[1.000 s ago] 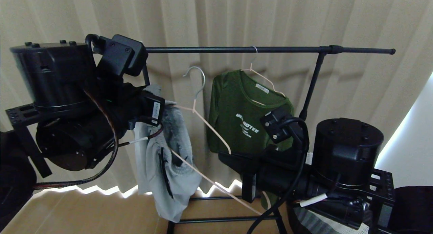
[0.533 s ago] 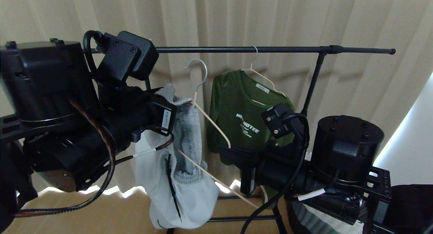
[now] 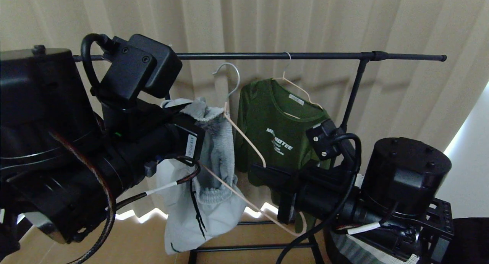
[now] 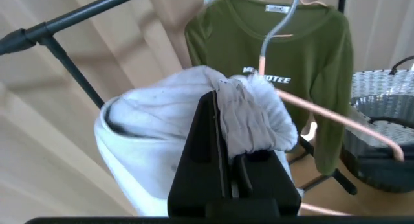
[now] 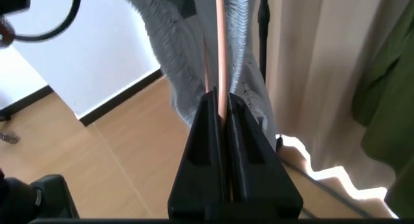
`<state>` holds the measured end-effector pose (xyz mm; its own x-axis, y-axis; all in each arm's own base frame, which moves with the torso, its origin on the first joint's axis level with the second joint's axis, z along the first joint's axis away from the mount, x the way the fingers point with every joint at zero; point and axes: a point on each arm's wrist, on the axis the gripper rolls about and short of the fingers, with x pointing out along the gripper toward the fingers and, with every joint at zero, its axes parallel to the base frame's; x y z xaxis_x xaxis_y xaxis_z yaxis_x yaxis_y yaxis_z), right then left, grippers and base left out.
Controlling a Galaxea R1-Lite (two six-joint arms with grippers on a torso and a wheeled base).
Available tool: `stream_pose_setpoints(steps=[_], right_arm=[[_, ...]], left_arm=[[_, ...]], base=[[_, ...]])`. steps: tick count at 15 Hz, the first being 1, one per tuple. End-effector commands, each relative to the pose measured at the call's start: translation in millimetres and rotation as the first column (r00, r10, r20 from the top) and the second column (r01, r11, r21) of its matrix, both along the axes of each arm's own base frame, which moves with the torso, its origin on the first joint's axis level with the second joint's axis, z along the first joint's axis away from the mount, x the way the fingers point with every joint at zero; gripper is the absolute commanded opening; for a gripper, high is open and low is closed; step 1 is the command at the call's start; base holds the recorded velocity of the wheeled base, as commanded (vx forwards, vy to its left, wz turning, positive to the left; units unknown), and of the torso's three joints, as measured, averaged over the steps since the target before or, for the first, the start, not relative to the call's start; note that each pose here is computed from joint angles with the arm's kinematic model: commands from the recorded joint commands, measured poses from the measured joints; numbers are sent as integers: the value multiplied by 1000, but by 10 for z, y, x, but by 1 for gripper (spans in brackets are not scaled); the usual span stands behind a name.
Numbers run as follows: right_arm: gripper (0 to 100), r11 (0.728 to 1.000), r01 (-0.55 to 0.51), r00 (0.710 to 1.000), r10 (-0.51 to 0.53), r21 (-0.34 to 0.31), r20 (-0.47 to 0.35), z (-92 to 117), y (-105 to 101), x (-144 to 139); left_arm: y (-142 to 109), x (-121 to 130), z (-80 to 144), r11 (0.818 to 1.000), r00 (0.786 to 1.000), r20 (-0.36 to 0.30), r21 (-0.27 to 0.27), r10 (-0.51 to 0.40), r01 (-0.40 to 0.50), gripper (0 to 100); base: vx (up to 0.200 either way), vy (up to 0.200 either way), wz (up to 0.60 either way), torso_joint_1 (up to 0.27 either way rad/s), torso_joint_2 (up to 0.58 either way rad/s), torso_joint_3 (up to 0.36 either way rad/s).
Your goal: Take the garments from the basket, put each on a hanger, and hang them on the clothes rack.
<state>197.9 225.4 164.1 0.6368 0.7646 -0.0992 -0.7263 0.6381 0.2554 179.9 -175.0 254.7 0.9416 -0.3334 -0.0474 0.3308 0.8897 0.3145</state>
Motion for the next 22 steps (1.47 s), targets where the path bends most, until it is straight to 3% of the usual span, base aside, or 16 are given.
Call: stream_pose_setpoints(steps=[1,4,5,8,11,13,15,18,22], right_arm=[[0,1000,-1,1000,1,10,9,40,-60,-54],[0,1000,-3,1000,3,18,19,81,-118,-111],[0,1000,-3,1000,3,19,22,89,-122,-115],[0,1000,-5,999,4,14,38,107,-130,-122],[0,1000,-7,999,5,29,53,166,-155,-144],[0,999,0,998,-3,42,69,222,-207,-162],[0,999,7,996,-10,31,91,252,-320,-196],[0,999,-28,993,25,26,111,285,-470,-336],[0,995,-96,992,95,7,81,306,-717,-428]], left_arm=[[2,-10,-12,1000,1000,-2,3,-1,1,0],[0,-8,-20,1000,1000,-4,6,-3,3,0],[0,-8,-24,1000,1000,-5,7,-3,3,100],[2,-51,-67,997,997,-18,11,-81,81,100],[47,-96,-79,995,995,-18,12,-94,95,100],[143,-184,-95,995,995,-14,10,-101,101,100],[284,-305,-79,984,984,3,-1,-175,175,100],[518,-282,-16,976,975,66,68,-211,207,100],[755,-85,-50,944,945,126,176,-302,279,100]], base=[[0,0,0,0,0,0],[0,0,0,0,0,0],[0,0,0,0,0,0],[0,0,0,0,0,0],[0,0,0,0,0,0],[0,0,0,0,0,0],[0,0,0,0,0,0],[0,0,0,0,0,0],[0,0,0,0,0,0]])
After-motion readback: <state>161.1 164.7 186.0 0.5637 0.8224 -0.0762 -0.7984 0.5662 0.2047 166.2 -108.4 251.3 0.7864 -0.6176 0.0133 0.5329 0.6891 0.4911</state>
